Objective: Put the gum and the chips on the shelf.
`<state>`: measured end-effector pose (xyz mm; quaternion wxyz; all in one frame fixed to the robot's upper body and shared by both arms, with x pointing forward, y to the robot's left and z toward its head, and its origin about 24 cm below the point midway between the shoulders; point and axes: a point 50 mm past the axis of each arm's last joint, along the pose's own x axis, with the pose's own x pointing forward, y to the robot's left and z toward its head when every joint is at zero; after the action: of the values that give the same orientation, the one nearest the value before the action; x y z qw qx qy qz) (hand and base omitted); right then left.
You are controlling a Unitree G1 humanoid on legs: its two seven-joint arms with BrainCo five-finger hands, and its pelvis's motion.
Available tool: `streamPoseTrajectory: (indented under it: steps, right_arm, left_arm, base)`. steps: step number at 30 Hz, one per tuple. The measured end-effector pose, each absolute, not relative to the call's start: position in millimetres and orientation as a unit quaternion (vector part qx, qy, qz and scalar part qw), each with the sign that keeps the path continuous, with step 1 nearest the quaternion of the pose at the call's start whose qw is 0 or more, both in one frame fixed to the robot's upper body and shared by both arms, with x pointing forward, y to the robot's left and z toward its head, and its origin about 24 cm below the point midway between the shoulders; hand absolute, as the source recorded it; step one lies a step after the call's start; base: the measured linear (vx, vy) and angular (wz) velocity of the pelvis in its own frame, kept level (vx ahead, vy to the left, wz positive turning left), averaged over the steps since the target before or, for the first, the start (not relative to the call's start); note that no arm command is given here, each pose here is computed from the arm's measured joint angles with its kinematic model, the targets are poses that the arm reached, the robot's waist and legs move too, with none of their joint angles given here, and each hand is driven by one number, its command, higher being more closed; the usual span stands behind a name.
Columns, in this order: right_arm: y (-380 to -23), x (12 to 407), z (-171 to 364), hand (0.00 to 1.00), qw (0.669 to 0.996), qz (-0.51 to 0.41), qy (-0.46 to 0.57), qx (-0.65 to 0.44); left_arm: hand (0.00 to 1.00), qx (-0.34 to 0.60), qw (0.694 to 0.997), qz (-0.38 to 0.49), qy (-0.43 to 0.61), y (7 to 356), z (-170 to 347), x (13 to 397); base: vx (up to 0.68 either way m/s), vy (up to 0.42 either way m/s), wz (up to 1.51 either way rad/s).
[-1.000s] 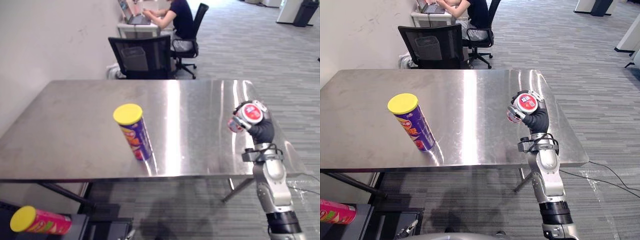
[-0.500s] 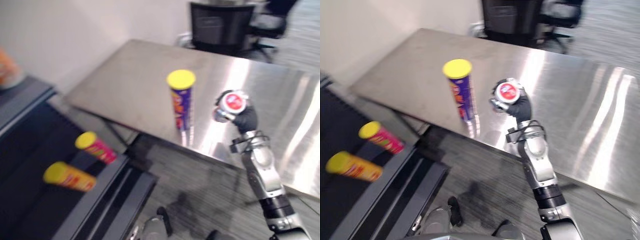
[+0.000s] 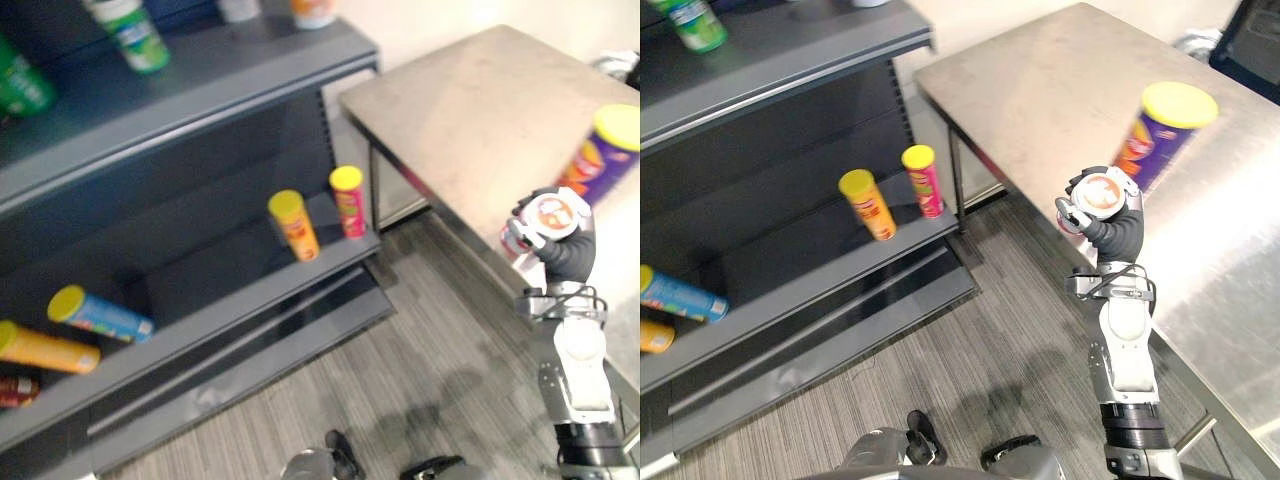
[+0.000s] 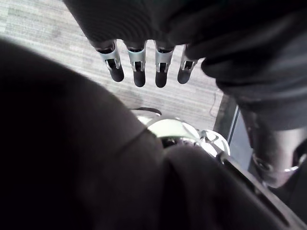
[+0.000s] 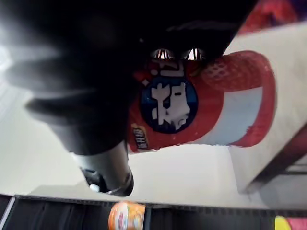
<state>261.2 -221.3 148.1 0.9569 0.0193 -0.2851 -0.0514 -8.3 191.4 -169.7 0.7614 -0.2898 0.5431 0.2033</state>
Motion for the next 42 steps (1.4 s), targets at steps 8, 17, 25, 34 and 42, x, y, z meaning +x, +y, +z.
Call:
streamPoseTrajectory:
  steps: [8,17,25,34,42]
  right_arm:
    - [-197,265,140,1.0,0.963,-0.015,-0.269,0.004]
    - [-187,268,160,1.0,0.952,0.023,-0.306,0.0]
    - [-152,274,171,1.0,0.937,0.13,-0.324,-0.009]
    - [-142,252,138,1.0,0.948,0.166,-0.271,0.012]
    - [-143,250,137,1.0,0.949,0.147,-0.273,0.061]
  left_arm:
    - [0.0,-0.294,0.774,0.197,0.526,197,-167,1]
    - [0.0,-0.308,0.782,0.192,0.507,200,-166,10]
    - [0.0,-0.326,0.791,0.197,0.478,201,-164,18]
    - [0.0,-0.283,0.823,0.168,0.463,214,-156,47]
    - [0.0,-0.286,0.819,0.16,0.471,207,-158,49]
  base:
    - [-0.06,0.184,0.02]
    - [-0.05,0.023,-0.15]
    - [-0.02,0.021,0.02]
    - [0.03,0.029,1.29]
    - [0.08,-0.107,0.86]
